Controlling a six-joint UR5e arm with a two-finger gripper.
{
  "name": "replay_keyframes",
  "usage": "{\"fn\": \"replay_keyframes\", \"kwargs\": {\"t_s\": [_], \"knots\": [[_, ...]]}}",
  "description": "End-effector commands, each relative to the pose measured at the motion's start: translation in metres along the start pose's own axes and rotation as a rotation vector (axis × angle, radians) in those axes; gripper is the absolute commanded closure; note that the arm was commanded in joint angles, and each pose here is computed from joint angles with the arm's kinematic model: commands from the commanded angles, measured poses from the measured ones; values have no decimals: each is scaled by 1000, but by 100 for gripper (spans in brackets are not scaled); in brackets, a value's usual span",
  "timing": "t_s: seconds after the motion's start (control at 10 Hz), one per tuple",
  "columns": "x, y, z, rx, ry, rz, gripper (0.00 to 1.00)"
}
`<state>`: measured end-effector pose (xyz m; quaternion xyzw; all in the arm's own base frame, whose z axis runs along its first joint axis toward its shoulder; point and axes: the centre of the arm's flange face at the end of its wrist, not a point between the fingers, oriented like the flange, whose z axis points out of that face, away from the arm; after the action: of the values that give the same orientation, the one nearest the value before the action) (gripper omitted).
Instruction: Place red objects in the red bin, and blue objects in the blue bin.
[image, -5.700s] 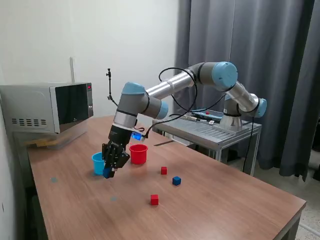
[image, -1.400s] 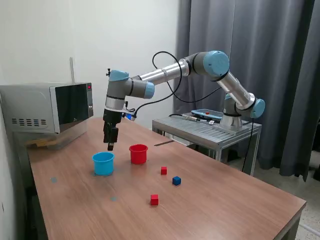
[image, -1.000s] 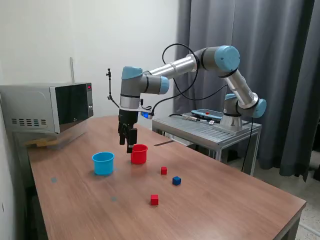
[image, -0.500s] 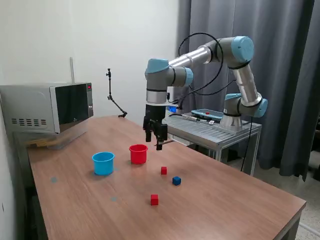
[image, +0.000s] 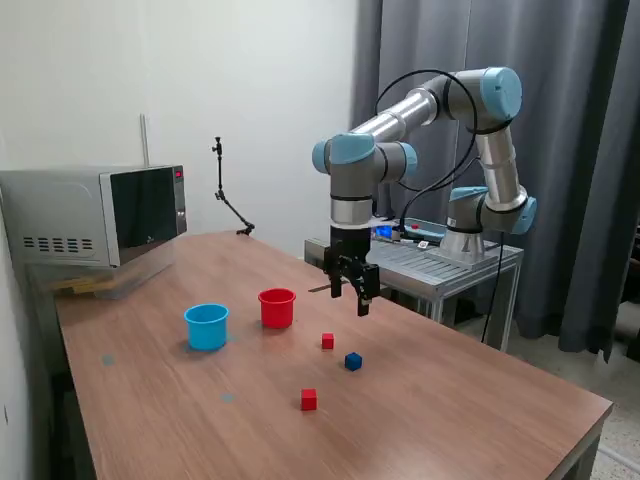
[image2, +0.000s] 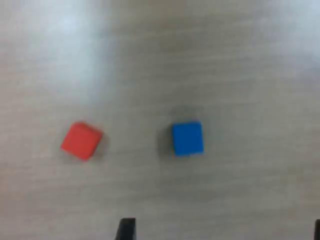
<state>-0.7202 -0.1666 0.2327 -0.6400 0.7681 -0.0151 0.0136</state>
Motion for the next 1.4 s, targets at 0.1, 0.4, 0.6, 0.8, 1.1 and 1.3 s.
{"fn": "replay_keyframes", "kwargs": {"t_s": [0.1,0.4,0.6,0.8,1.1,1.3], "knots": [[-2,-31,27,-10,4,7,0],[-7,-48,48,-42,15,9,0],[-7,-59,66,-26,42,7,0],[-7,-59,74,-38,47,5,0],[-5,-54,96,-14,42,-25,0],[-5,-52,109,6,55,-59,0]]}}
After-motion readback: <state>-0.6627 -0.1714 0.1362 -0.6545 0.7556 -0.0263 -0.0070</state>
